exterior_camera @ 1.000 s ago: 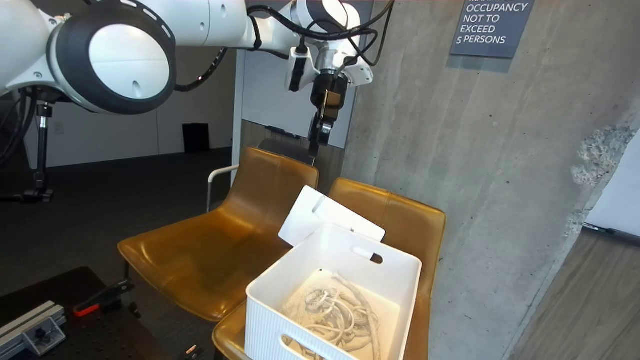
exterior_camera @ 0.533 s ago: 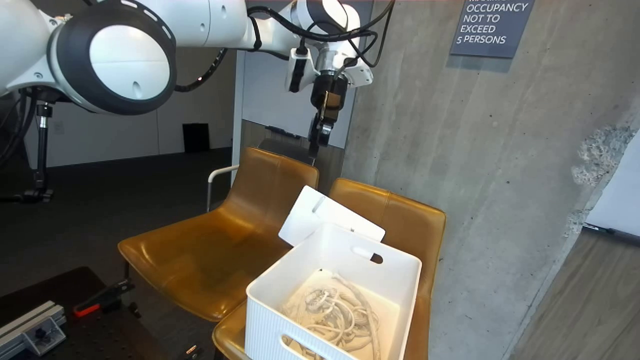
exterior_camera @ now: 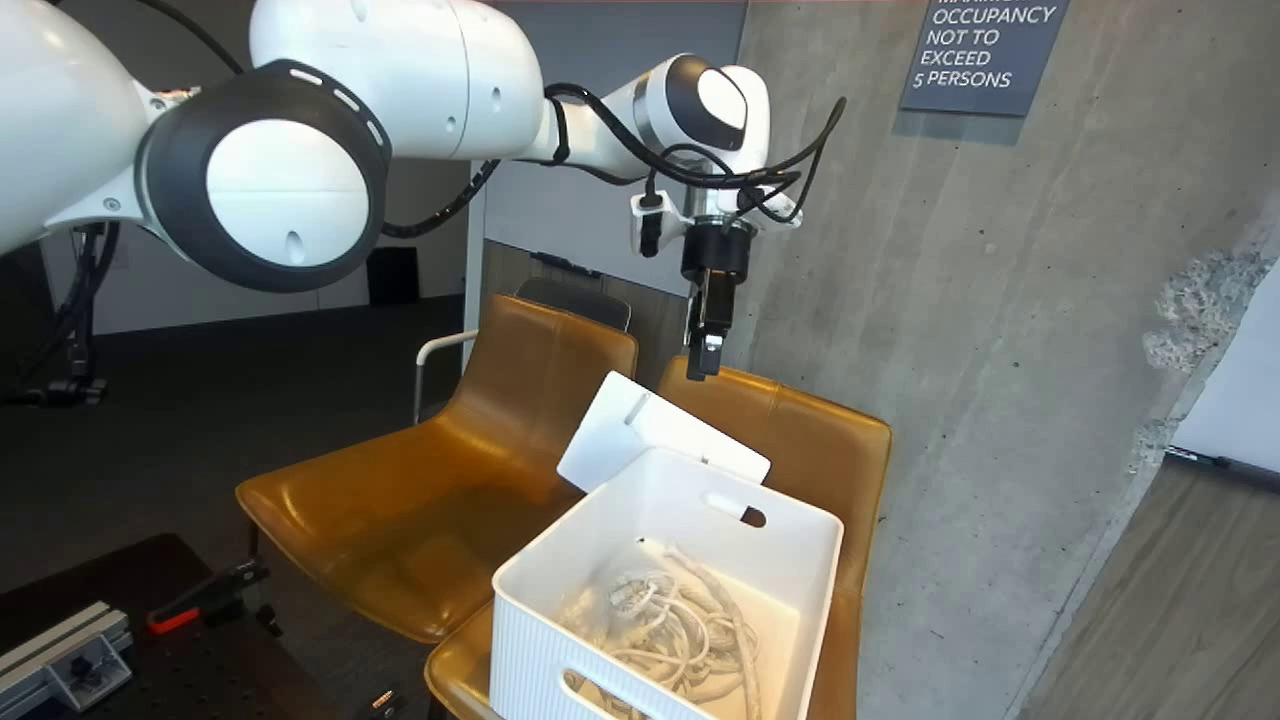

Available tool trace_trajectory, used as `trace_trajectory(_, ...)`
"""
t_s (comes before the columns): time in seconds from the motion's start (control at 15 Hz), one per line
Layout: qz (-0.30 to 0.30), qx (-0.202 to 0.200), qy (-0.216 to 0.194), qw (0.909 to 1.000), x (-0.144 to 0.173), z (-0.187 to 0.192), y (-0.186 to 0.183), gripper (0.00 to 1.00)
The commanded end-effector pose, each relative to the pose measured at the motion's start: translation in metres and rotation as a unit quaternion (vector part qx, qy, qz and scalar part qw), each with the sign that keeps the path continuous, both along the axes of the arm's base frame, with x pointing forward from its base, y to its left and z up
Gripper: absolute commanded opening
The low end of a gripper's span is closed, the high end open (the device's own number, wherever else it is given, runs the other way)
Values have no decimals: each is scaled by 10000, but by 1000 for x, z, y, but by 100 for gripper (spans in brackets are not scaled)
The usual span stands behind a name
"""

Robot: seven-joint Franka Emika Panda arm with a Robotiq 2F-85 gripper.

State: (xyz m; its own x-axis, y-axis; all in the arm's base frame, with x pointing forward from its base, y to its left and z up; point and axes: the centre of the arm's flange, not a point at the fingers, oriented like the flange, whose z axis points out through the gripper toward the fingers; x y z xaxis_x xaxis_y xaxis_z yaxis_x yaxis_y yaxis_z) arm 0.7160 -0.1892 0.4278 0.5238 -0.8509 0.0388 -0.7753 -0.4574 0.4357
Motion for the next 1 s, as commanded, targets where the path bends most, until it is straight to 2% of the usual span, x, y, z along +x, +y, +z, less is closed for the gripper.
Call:
trace_trajectory(0.0, -631, -29, -201, 9978, -9, -41, -45, 100)
trace_trajectory(0.27, -1142, 51, -122, 9934, -28, -90, -88, 100)
trace_trajectory(0.47, -1269, 166, -27, 9918, -45, -123, -84, 100)
trace_trajectory(0.73, -1158, -69, 247, 9929, -69, -173, -70, 100)
trace_trajectory(0.93, -1302, -136, 504, 9901, -82, -206, -79, 100)
